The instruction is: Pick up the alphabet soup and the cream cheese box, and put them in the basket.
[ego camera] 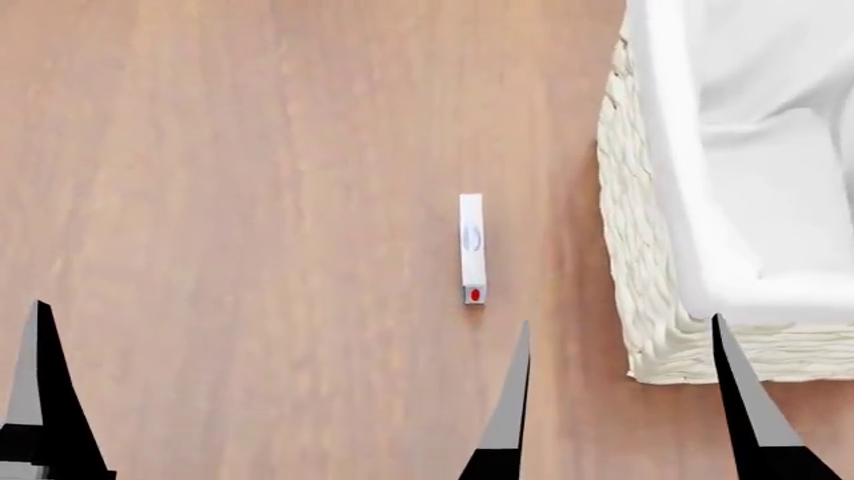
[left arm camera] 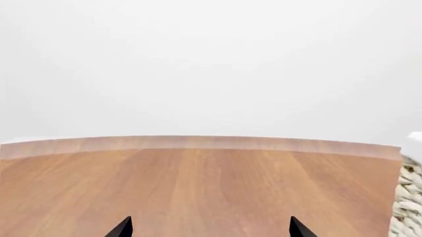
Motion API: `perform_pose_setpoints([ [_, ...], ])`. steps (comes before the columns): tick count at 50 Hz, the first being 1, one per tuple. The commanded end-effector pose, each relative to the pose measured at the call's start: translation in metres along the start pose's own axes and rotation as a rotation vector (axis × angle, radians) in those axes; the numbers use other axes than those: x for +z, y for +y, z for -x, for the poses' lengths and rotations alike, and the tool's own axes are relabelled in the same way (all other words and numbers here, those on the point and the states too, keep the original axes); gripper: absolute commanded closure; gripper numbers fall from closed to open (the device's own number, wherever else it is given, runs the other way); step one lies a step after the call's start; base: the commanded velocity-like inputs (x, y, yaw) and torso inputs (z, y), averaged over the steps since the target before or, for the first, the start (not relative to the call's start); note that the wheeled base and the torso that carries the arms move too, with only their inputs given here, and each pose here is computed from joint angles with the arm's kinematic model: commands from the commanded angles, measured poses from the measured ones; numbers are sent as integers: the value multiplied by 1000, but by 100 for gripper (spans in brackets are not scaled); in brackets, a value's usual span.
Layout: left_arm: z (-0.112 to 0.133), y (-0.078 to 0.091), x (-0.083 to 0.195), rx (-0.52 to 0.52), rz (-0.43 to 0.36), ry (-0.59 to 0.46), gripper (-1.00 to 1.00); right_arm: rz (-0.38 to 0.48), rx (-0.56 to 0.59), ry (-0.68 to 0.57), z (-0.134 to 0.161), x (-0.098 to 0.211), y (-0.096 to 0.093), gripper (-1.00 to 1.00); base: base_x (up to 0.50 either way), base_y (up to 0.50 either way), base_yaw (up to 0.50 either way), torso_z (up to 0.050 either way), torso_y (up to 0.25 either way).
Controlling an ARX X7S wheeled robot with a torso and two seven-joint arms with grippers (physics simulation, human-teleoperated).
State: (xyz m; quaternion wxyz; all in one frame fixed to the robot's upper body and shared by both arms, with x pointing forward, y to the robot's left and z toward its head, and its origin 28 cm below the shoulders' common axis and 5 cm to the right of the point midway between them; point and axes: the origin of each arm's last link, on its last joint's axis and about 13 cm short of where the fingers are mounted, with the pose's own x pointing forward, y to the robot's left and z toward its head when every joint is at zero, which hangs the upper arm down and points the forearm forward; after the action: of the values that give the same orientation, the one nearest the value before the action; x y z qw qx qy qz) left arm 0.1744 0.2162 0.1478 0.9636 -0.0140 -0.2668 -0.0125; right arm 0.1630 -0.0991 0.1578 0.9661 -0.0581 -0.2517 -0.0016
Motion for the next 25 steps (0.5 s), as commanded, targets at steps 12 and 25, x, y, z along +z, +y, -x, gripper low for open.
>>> perform_pose_setpoints([
  [12,2,0,0,-7,19,-18,-100,-21,6,8,-1,3,0,-100,0,0,-23,0,-13],
  [25,1,-1,0,-8,21,-18,-100,-15,4,16,1,1,0,-100,0,0,-242,0,0],
])
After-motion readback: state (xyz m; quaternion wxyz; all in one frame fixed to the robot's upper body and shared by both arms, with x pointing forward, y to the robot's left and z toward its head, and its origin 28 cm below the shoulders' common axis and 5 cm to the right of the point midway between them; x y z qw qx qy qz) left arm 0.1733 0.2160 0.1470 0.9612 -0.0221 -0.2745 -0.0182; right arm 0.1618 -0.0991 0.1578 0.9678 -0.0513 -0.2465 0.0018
